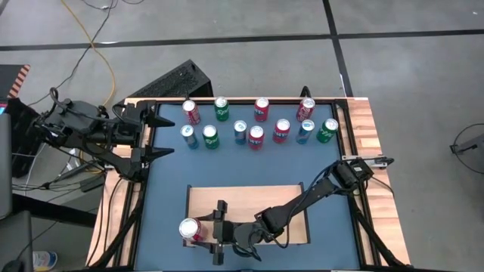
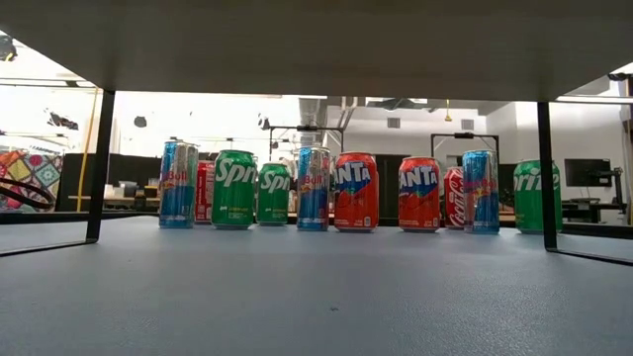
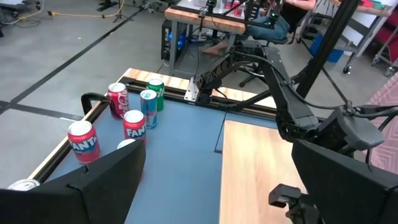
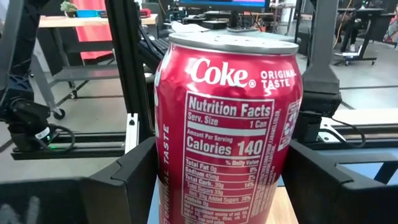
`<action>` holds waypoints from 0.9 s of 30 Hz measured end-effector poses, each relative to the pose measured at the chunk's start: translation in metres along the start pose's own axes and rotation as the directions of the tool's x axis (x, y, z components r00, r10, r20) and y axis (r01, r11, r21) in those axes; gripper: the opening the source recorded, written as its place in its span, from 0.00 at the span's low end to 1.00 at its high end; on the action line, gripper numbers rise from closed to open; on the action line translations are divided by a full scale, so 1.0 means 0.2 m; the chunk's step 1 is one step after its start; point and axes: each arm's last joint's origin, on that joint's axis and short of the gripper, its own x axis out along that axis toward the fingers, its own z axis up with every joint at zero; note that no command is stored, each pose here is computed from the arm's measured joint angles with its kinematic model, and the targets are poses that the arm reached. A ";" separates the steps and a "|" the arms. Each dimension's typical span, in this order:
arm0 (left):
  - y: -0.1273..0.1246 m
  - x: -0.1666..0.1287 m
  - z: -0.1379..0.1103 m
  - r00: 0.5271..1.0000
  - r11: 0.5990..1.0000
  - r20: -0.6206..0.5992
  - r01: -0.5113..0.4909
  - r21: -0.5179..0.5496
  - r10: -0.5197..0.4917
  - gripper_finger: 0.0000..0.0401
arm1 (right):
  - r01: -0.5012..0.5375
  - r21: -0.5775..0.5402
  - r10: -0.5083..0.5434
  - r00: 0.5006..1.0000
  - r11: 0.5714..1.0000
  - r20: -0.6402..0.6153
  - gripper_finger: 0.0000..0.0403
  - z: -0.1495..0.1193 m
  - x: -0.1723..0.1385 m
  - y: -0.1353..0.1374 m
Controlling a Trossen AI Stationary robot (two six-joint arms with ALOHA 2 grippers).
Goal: Place canned beverage on shelf
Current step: Put the bottom red soda can on the shelf
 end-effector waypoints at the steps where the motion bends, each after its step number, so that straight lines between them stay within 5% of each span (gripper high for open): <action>1: 0.00 0.00 0.00 1.000 1.000 0.000 0.000 0.000 0.000 0.98 | 0.001 -0.002 -0.001 1.000 1.000 -0.006 0.71 0.00 0.00 0.00; 27: 0.00 0.00 -0.01 1.000 1.000 -0.012 -0.004 0.023 0.004 0.98 | -0.007 0.027 0.008 0.998 1.000 -0.064 0.71 -0.02 0.00 -0.01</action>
